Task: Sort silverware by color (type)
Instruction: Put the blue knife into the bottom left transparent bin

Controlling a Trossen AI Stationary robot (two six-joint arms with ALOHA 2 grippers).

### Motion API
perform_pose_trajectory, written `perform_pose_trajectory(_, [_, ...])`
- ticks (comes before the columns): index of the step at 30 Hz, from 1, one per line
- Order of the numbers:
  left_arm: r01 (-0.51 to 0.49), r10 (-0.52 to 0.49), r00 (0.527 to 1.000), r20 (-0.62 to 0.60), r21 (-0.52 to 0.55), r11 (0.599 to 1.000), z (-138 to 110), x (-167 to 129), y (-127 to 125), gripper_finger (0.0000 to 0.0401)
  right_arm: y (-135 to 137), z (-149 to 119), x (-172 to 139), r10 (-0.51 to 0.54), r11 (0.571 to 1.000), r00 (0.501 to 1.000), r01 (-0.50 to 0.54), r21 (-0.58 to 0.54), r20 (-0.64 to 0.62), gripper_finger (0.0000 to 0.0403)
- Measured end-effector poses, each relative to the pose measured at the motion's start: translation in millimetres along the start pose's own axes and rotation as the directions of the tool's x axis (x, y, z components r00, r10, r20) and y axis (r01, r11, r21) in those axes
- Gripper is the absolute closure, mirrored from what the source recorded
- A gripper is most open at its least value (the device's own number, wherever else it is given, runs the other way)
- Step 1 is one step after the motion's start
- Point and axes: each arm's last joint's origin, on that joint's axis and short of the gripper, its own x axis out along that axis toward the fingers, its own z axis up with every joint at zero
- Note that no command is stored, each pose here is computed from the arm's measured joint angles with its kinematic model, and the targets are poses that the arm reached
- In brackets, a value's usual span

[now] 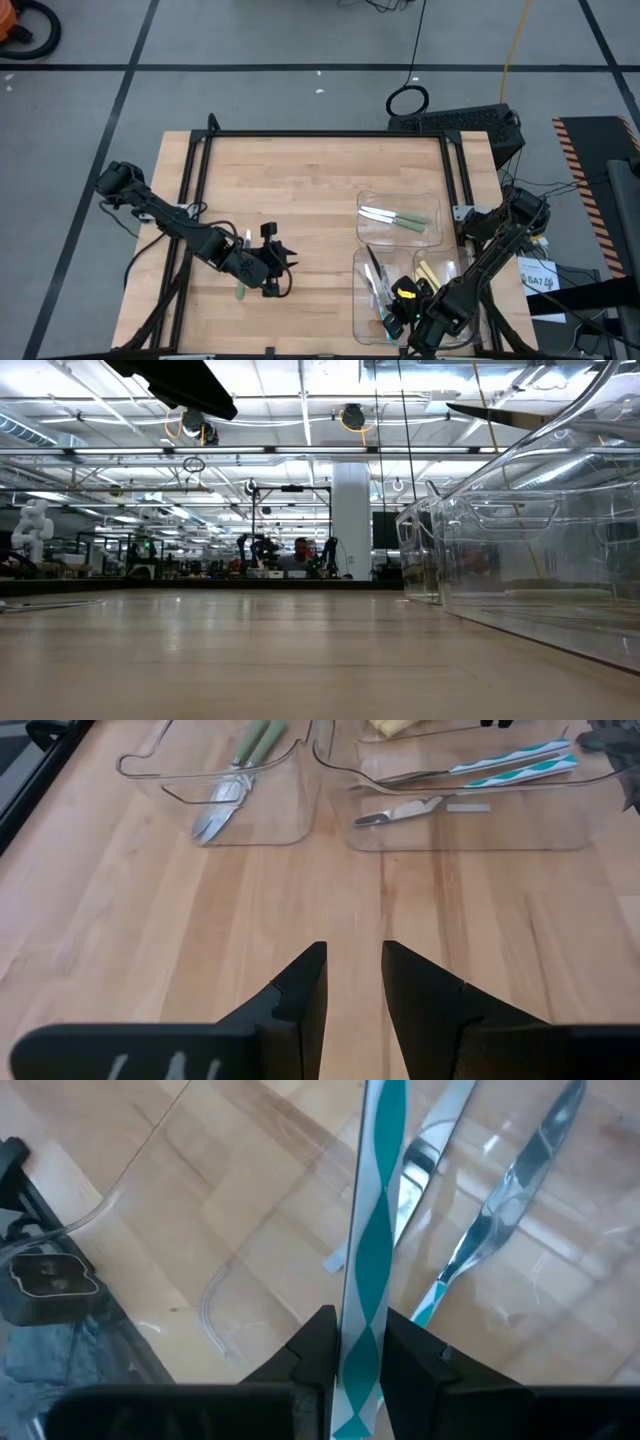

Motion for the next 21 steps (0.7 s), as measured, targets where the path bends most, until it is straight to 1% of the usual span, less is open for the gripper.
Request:
perform_pose_trajectory(17, [-0.001, 0.001, 1.000, 0.000, -0.007, 1.000, 0.0, 0.0, 0.0, 0.0295, 0.0, -1.8, -0.1, -0.007, 1.000, 0.998, 0.006, -0.011, -0.058, 0.0347])
perform_pose_trajectory(21, [-0.001, 0.001, 1.000, 0.000, -0.007, 1.000, 0.0, 0.0, 0.0, 0.0295, 0.0, -1.8, -0.1, -0.007, 1.000, 0.998, 0.007, -0.012, -0.058, 0.0336])
